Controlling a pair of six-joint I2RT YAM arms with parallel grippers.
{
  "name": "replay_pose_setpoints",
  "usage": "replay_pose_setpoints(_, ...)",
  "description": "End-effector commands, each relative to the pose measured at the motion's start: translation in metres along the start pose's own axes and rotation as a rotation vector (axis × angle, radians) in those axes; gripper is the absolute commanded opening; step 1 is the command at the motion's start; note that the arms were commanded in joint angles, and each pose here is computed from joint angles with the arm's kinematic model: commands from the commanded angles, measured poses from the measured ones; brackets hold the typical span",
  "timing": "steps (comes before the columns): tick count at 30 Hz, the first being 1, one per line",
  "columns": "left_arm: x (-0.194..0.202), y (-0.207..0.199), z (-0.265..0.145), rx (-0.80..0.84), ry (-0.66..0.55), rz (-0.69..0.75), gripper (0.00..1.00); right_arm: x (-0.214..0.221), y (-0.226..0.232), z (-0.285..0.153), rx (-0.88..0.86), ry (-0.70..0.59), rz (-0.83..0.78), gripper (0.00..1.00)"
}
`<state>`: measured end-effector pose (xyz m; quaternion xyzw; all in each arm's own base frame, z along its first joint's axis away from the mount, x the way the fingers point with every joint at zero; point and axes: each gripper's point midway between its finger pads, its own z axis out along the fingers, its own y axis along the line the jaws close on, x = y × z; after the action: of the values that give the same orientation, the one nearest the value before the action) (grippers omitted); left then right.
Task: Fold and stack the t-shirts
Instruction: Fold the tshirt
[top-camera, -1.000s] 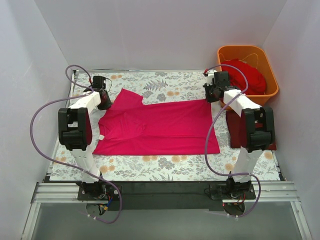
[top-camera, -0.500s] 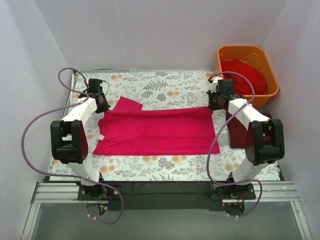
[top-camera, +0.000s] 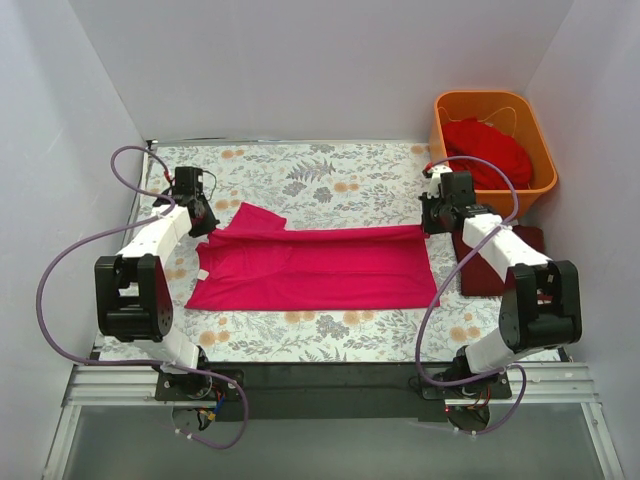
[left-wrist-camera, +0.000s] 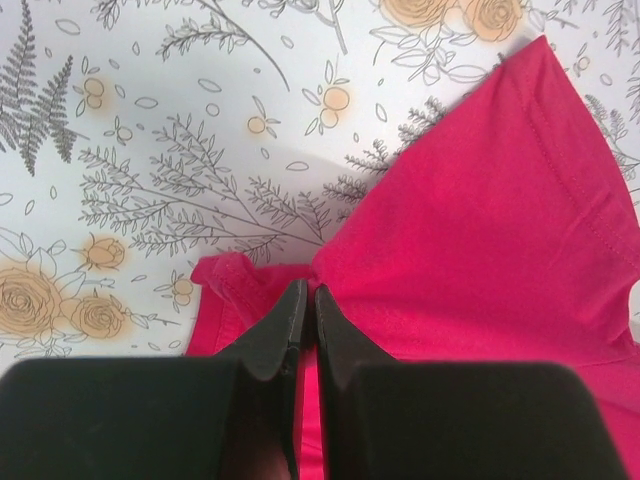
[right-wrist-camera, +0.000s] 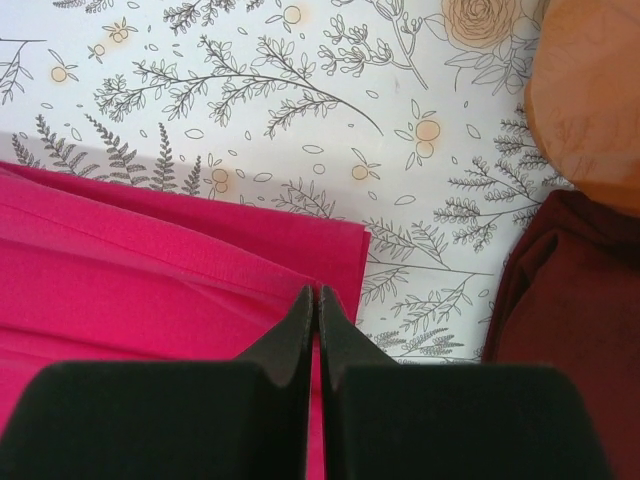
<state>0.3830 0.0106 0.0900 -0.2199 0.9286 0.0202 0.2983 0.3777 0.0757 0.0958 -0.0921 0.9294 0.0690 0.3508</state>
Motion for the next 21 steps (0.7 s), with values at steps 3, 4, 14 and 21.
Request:
replay_pose_setpoints(3,-0.002,0.011,-0.02,-0.02,-0.037,-0.034,0.0,-0.009,-0.003,-0.015,0.023,-0.066,0.028,0.01)
replay_pose_setpoints(4,0.001,0.011,-0.021,-0.02,-0.035,-0.037,0.0,-0.004,-0.002,-0.014,0.023,-0.058,0.032,0.01)
replay_pose_setpoints(14,0.032,0.024,-0.011,-0.059,0.019,-0.06,0.0,0.032,-0.02,0.004,0.12,0.009,0.072,0.01)
replay_pose_setpoints(21,0.047,0.037,-0.004,-0.112,0.034,-0.076,0.0,0.043,-0.029,0.015,0.161,0.035,0.087,0.01)
